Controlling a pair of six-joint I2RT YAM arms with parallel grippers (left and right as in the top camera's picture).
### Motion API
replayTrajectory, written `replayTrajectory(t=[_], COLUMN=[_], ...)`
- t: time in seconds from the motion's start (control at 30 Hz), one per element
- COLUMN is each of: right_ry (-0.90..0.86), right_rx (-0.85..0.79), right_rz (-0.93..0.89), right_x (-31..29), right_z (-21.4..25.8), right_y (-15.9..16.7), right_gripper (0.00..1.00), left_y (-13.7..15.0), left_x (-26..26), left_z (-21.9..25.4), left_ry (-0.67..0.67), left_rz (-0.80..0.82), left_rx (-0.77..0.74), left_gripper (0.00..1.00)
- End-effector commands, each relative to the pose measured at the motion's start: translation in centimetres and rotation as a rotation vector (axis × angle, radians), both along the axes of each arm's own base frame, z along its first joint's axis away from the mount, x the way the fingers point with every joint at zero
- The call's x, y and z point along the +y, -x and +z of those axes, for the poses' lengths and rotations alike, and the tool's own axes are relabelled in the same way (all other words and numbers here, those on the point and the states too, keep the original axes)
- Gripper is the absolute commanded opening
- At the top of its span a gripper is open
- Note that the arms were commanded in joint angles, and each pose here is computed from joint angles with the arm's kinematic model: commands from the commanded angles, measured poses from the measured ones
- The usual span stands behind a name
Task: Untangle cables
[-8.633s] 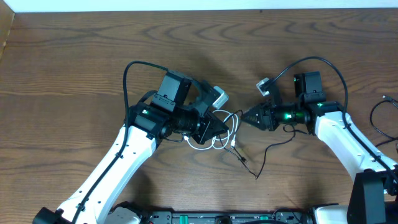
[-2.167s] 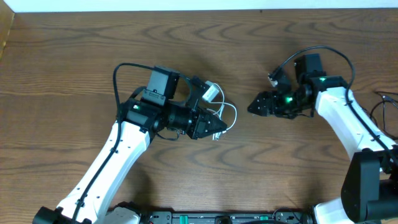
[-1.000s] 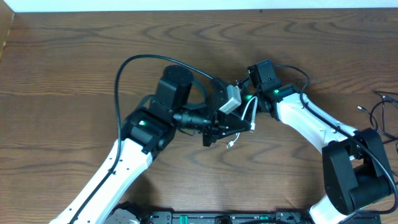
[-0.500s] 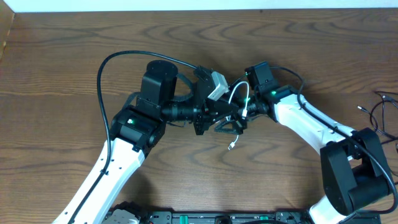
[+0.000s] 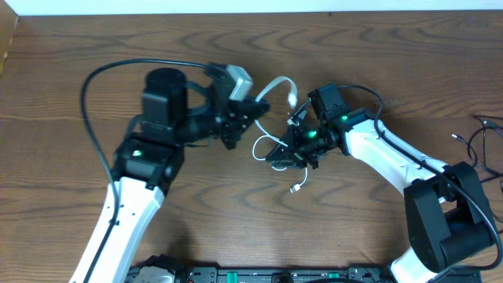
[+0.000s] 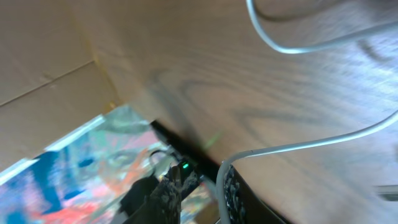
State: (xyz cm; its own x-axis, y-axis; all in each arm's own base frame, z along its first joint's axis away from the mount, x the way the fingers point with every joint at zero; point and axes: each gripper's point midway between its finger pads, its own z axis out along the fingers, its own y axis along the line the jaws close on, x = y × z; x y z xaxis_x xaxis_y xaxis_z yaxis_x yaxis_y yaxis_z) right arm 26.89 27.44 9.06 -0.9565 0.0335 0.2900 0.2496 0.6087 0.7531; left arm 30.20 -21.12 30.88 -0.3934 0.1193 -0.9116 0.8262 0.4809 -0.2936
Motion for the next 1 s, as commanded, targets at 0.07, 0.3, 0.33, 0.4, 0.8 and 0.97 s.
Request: replayTrajectory(t=[0.07, 0.3, 0.33, 0.4, 0.8, 0.97], right_ry=[0.059, 0.006, -0.009, -0.039, 0.082, 0.356], right_rx=[-0.073, -0.189, -0.225, -0.295, -0.436, -0.335], right_rz=[0.021, 0.002, -0.006, -0.028, -0.037, 0.031], right_x=[-0.4, 0.2, 0.2, 0.2, -4.7, -7.6], right_z=[-1.3, -0.4, 0.0, 0.7, 0.0, -4.0], right_y=[-0.4, -2.8, -3.6, -5.3, -7.7, -4.4], right_gripper=[0.28, 0.84, 0.85, 0.86, 0.14, 0.05], left_y=[-0.2, 1.0, 1.2, 1.6, 2.5, 2.4], left_x=[2.1, 2.3, 2.4, 2.5, 9.3, 9.2], left_z=[0.7, -1.7, -2.0, -2.7, -11.2, -12.3], left_ry=[0.015, -0.018, -0.023, -0.035, -0.41, -0.428], left_rz=[0.075, 0.076, 0.077, 0.081, 0.433, 0.428], left_rx=[0.037, 0.172, 0.191, 0.231, 0.497, 0.537], left_gripper=[0.07, 0.08, 0.07, 0.07, 0.07, 0.07])
